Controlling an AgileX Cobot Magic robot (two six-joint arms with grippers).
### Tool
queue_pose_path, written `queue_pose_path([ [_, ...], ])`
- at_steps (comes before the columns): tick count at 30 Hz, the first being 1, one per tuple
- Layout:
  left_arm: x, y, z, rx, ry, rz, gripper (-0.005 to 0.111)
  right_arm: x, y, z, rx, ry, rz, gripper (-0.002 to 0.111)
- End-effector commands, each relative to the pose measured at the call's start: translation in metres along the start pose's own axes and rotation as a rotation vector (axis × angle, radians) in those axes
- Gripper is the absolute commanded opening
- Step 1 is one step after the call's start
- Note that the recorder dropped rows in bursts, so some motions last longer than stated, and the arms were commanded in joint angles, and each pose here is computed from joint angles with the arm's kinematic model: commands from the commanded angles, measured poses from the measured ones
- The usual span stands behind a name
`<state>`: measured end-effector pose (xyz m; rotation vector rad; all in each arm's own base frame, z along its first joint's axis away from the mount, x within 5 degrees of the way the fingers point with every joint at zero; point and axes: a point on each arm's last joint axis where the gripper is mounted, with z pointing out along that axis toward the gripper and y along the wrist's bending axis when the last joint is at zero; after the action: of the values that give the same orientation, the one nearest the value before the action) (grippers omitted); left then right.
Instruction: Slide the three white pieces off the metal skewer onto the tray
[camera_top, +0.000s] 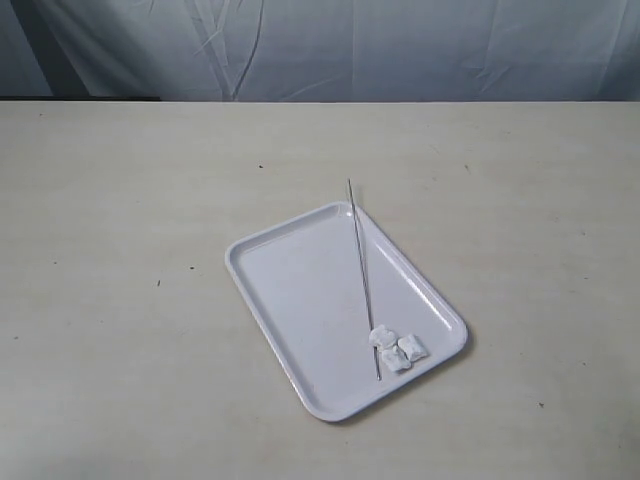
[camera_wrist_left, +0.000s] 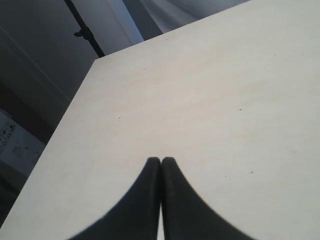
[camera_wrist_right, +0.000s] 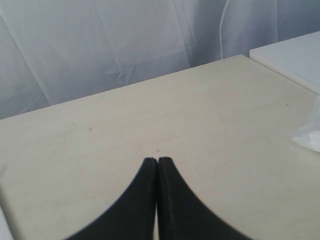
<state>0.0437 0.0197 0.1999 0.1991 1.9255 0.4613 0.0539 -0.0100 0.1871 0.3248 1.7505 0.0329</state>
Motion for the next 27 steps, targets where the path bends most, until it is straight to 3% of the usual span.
queue_pose_path([
  [1, 0.001, -0.002, 0.001, 0.007, -0.015, -0.015, 0.0, 0.001, 0.0, 0.0, -0.004, -0.003, -0.048, -0.001],
  [11, 0.001, -0.002, 0.001, 0.008, -0.013, -0.014, 0.0, 0.001, 0.001, 0.0, -0.014, -0.004, -0.267, -0.001],
  [17, 0.003, -0.006, 0.003, 0.042, -0.018, -0.059, 0.0, -0.001, 0.004, 0.0, -0.049, -0.021, -0.159, -0.001],
  [19, 0.008, -0.013, 0.006, 0.091, -0.009, -0.162, 0.0, -0.002, 0.006, 0.0, -0.064, -0.038, -0.113, -0.001],
  [22, 0.009, -0.021, 0.012, 0.128, -0.102, -0.209, 0.0, -0.002, 0.007, 0.0, -0.079, -0.037, -0.059, -0.001],
  [27, 0.005, -0.023, 0.011, 0.165, -0.131, -0.332, 0.0, -0.002, 0.007, -0.001, -0.084, -0.032, -0.038, -0.001],
])
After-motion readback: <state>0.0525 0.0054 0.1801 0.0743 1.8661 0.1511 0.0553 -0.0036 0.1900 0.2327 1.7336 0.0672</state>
